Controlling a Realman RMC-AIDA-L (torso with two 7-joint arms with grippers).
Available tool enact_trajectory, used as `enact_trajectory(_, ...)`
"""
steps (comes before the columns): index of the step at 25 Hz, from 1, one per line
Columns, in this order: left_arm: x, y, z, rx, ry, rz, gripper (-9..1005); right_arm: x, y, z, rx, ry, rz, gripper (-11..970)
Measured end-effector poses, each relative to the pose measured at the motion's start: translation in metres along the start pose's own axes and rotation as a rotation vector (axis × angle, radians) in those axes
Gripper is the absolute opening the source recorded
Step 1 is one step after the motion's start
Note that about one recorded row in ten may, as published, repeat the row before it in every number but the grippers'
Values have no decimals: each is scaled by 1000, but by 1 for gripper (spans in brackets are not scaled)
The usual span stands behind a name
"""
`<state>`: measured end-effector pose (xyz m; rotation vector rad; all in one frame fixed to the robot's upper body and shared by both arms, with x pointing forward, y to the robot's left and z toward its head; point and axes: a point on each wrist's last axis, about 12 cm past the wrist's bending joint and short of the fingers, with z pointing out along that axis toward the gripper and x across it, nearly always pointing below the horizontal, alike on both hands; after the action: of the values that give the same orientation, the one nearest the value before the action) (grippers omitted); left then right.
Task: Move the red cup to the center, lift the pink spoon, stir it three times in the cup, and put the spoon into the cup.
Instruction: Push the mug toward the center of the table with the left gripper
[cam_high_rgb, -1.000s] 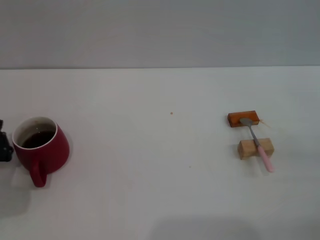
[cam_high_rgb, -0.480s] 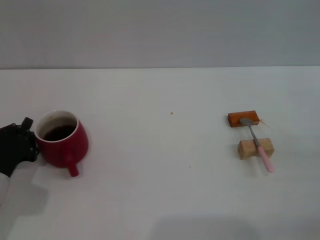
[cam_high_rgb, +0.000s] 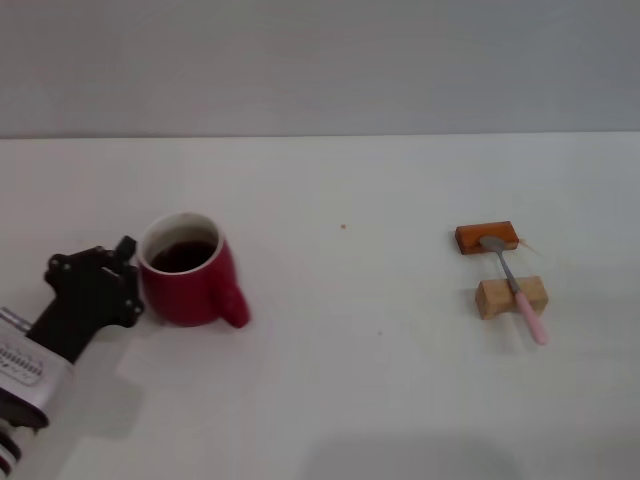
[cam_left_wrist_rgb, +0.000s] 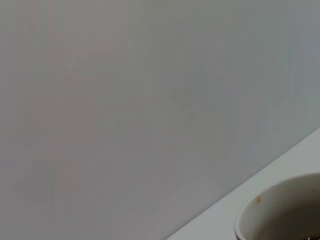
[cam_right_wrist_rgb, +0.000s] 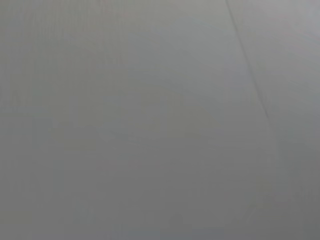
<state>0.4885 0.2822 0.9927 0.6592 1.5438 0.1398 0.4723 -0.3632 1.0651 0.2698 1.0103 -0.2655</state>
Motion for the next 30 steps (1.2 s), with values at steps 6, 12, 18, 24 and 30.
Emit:
enact_trajectory(6, -12, -16, 8, 69, -51, -6, -1, 0, 1, 1, -1, -1, 2, 593)
enact_trajectory(12, -19, -25, 14, 121, -69, -1, -1, 0, 1, 2, -2, -3, 4, 594)
enact_trajectory(18, -21, -16, 28, 98, -50, 16, -1, 0, 1, 1, -1, -3, 4, 594)
enact_trajectory(24, -20, -5, 42, 84, -13, 74, -1, -1, 0, 0, 2, -6, 0, 593)
enact_trajectory(30, -22, -3, 49, 103, -11, 100, -1, -1, -1, -1, 6, -8, 1, 593)
